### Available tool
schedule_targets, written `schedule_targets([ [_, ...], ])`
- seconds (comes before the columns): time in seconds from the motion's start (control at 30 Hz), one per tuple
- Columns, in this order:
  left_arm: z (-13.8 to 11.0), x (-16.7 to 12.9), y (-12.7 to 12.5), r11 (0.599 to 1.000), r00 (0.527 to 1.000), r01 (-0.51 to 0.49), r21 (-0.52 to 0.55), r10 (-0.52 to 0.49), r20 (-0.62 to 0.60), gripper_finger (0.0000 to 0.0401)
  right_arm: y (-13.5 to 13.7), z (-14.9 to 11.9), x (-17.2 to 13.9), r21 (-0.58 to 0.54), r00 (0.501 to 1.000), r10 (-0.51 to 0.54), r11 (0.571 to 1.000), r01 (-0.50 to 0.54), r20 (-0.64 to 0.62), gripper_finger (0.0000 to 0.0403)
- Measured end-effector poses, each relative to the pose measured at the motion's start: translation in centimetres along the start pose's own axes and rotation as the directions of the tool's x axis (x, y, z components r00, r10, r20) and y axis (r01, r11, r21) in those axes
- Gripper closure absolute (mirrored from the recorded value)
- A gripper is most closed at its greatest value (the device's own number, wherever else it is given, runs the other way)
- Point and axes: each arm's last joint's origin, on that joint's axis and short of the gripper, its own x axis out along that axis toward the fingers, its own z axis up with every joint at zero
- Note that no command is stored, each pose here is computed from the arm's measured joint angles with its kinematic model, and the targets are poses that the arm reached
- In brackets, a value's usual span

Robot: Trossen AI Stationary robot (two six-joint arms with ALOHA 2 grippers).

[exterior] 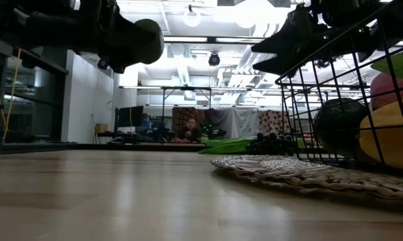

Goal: Build produce basket
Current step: Put the green lime into the wire basket

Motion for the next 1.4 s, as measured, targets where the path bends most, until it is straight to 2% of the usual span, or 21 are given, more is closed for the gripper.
schedule_targets([
  [0.13,0.3,1.0,-0.2,1.0,1.0,-0.001,-0.013,0.001,-0.015,0.0125,0.3,0.1,1.2,-0.012,0.991,0.112,0.994,-0.111,0.071,0.0008],
  [0.27,0.2,2.6,-0.4,1.0,0.998,-0.007,-0.015,0.006,-0.06,0.0125,0.3,0.3,3.7,-0.011,0.991,0.121,0.993,-0.121,0.056,0.0008],
  [0.47,-0.7,4.9,-0.4,0.993,0.978,-0.116,0.008,0.116,-0.171,0.0125,0.9,0.8,8.4,-0.016,0.972,0.232,0.973,-0.232,0.026,0.0008],
  [0.77,-0.5,5.5,-0.6,0.997,0.982,-0.079,0.007,0.079,-0.173,0.0125,2.8,0.8,12.7,-0.055,0.948,0.318,0.946,-0.319,-0.025,0.0008],
  [0.9,-0.5,5.5,-0.9,1.0,0.985,-0.005,0.021,0.008,-0.172,0.0125,3.4,1.0,13.7,-0.055,0.944,0.327,0.943,-0.328,-0.036,0.0008],
  [1.17,-0.4,5.5,-1.0,0.999,0.987,-0.023,0.033,0.028,-0.16,0.0125,4.4,1.0,14.3,-0.085,0.935,0.341,0.933,-0.349,-0.096,0.0014],
  [1.27,-0.3,5.5,-1.1,0.999,0.987,-0.021,0.032,0.026,-0.156,0.0125,4.6,1.0,14.4,-0.087,0.935,0.342,0.933,-0.35,-0.092,0.0035],
  [1.4,-0.3,5.5,-1.1,0.999,0.989,-0.019,0.038,0.024,-0.149,0.0125,4.5,1.0,14.4,-0.087,0.942,0.323,0.939,-0.331,-0.095,0.0087],
])
